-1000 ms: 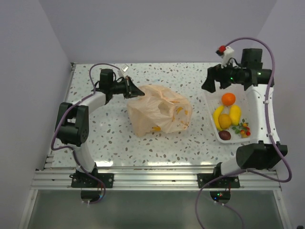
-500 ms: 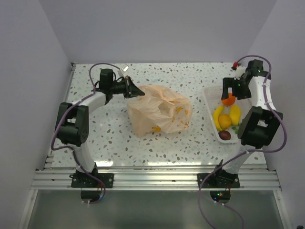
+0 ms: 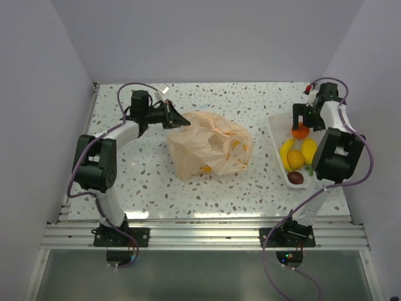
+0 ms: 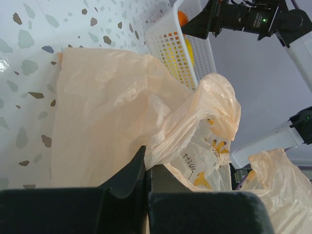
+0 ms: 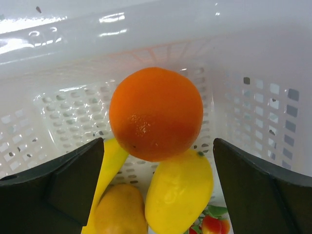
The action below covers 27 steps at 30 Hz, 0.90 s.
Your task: Place the fake fruits into the plastic bag and tie a complex knot
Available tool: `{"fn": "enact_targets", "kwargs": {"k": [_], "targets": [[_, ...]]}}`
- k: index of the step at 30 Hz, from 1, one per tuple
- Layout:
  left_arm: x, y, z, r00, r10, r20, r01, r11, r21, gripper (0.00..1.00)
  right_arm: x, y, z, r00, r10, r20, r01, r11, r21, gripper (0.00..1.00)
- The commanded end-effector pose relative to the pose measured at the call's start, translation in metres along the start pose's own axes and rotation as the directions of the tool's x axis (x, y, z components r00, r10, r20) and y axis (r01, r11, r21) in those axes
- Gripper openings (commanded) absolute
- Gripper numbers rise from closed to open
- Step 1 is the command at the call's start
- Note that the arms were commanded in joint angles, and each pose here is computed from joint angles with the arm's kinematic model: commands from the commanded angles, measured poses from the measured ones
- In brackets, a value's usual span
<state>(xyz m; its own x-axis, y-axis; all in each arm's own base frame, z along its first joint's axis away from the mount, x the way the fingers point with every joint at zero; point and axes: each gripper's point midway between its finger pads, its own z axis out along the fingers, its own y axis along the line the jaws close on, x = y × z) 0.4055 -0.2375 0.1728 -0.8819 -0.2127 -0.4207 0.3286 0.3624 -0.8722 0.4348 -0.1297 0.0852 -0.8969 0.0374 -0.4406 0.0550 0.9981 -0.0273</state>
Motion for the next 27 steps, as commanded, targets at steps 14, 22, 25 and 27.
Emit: {"fn": "enact_targets", "kwargs": {"k": [14, 22, 25, 27], "targets": [[-0.004, -0.020, -0.005, 0.997, 0.082, 0.014, -0.082, 0.996, 0.044, 0.00, -0.027, 0.028, -0.040, 0.993, 0.004, 0.117, 0.011, 0.993, -0.122, 0.38], [-0.001, -0.018, -0.005, 0.997, 0.083, 0.000, -0.083, 0.995, 0.049, 0.00, -0.058, 0.101, -0.179, 0.931, 0.006, 0.366, 0.156, 0.897, -0.412, 0.22], [0.000, -0.019, -0.004, 0.997, 0.079, -0.007, -0.078, 0.995, 0.058, 0.00, -0.063, 0.151, -0.215, 0.900, -0.024, 0.434, 0.263, 0.826, -0.499, 0.18], [0.001, -0.020, -0.005, 0.997, 0.082, -0.010, -0.081, 0.995, 0.063, 0.00, -0.056, 0.200, -0.228, 0.892, -0.062, 0.449, 0.334, 0.760, -0.558, 0.18]]}}
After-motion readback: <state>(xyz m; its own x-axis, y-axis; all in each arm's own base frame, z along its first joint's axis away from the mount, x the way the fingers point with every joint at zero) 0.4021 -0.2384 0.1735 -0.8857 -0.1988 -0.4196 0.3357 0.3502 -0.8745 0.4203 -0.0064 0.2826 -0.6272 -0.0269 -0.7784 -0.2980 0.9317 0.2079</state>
